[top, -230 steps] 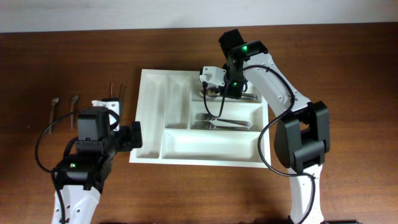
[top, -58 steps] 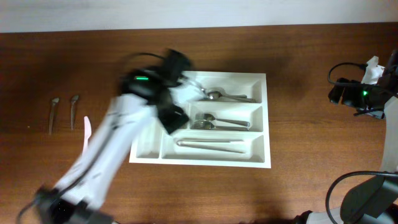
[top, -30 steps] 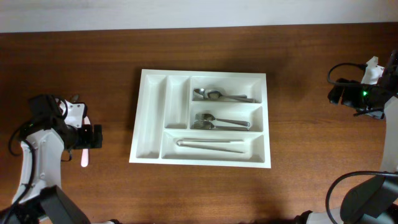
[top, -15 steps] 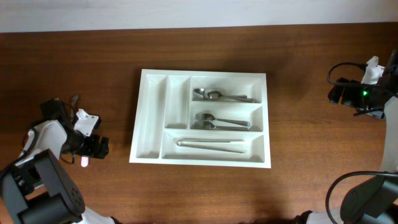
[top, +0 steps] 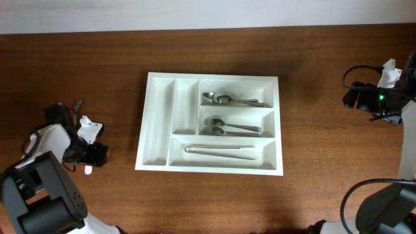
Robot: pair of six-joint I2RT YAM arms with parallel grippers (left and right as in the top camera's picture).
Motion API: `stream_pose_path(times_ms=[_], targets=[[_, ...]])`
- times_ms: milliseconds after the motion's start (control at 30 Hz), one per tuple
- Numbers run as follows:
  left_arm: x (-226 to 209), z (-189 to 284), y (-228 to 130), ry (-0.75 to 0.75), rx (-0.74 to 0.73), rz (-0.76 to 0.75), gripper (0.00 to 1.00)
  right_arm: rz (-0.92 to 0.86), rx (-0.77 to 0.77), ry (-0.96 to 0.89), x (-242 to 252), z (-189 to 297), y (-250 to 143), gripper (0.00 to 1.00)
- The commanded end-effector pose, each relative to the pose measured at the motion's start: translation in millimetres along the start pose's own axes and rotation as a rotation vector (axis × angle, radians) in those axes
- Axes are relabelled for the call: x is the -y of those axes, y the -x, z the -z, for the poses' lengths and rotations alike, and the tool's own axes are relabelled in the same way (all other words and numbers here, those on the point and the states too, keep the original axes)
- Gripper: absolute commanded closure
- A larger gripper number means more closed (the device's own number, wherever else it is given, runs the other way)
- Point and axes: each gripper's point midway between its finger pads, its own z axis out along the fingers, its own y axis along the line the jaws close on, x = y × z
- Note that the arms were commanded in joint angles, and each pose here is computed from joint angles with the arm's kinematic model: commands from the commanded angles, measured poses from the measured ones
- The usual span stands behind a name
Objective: Pack container
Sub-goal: 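Withdraw the left gripper to the white plastic knife and grasp it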
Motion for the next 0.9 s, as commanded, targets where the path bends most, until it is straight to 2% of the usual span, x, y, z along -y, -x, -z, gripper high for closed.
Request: stream_pose_path(times_ms=[0,100,167,267,433,567,667,867], targets=[[8.5,-16.5,-11.8,-0.053,-0.05,0.003,0.37,-0.008,0.028,0.002,-0.7,9.4,2.1,0.01],[8.4,-16.5,-11.8,-0.053,-0.05,0.003,0.44,-0.009,0.026,0.002,-0.7,9.4,1.7,0.01],[8.3,-16.5,-11.6,-0.053,-0.049,0.003,0.55,-0.009,0.025,0.002,-0.7,9.4,1.6,0.01],[7.9,-16.5,-11.0,-0.051,-0.047,0.003,0.63,-0.009,0.024,0.002,-0.8,9.4,1.2,0.01],[7.9,-16.5,-10.8,-0.051,-0.046,0.003,0.67,-0.009,0.021,0.002,-0.8,9.4,0.5,0.01],[7.9,-16.5,-10.8,-0.051,-0.046,0.003,0.76,-0.01,0.019,0.002,-0.7,9.4,-0.1,0.01],[7.9,-16.5,-10.8,-0.051,-0.046,0.003,0.78,-0.01,0.019,0.002,-0.7,9.4,-0.1,0.01],[6.0,-16.7,-7.9,-0.043,-0.035,0.033,0.97,-0.01,0.019,0.002,-0.7,9.4,-0.1,0.01]])
